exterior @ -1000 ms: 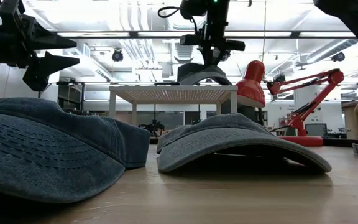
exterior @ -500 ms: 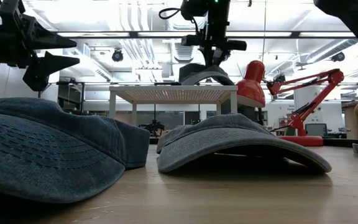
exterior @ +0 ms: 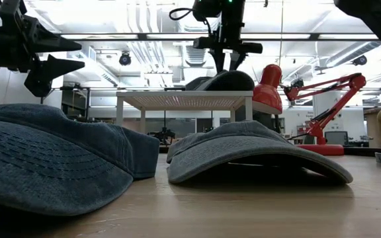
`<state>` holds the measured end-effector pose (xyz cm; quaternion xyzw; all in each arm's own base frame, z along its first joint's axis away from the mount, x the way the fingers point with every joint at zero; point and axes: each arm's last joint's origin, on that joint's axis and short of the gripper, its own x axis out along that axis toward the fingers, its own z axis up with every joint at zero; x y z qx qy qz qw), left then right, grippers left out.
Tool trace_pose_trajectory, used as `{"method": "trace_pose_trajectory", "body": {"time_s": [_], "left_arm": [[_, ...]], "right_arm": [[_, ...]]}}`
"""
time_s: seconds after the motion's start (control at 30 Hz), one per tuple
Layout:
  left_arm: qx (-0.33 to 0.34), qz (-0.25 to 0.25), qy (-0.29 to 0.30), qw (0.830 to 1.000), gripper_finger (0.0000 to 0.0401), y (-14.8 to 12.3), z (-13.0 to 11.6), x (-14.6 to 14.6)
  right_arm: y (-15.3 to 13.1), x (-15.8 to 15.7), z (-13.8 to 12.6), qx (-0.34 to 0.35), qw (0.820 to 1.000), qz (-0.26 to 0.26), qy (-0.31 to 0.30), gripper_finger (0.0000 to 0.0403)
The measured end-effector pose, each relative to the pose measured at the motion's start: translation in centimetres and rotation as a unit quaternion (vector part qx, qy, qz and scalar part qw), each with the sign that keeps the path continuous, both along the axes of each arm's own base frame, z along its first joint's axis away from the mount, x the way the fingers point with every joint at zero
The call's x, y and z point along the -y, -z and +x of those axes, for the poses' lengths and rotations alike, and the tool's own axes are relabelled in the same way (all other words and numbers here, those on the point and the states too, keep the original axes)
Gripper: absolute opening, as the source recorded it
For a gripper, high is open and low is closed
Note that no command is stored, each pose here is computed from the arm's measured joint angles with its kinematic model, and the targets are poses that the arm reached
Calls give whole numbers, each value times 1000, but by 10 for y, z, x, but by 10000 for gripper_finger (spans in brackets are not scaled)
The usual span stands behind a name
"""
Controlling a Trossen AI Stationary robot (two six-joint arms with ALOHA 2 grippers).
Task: Pick & Place hat
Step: Put the top gray cap on the shelf, then stack the right gray cap on top of the other gray cap on the shelf
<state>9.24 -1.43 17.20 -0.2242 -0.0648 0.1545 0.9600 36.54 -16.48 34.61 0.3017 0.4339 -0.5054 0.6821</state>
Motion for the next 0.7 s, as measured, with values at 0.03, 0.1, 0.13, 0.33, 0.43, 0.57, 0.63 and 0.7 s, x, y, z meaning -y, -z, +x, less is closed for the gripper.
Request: {"method": "trace_pose_trajectory", "body": {"time_s": [0.03,0.1,0.13,0.33,0.43,0.57,0.63,0.7], "left_arm": [[0,0,0,1000,204,0,0,0],[0,0,0,1000,204,0,0,0],[0,0,0,1000,204,0,0,0],[0,0,0,1000,204,0,0,0],[0,0,0,1000,204,0,0,0],[0,0,0,1000,204,0,0,0],[0,0,0,1000,204,0,0,0],[0,0,0,1000,204,0,0,0]], "right_arm": [[-1,0,0,2,1000,-1,0,157],[-4,-1,0,6,1000,-3,0,164],[-5,-1,-1,8,1000,-3,0,167],[-12,-1,-2,19,1000,-8,0,178],[-13,-1,-2,19,1000,-7,1,177],[-12,-3,-3,20,999,18,-18,171],[-12,-6,-4,19,998,46,-36,167],[-10,-12,-5,11,995,81,-53,163]]}}
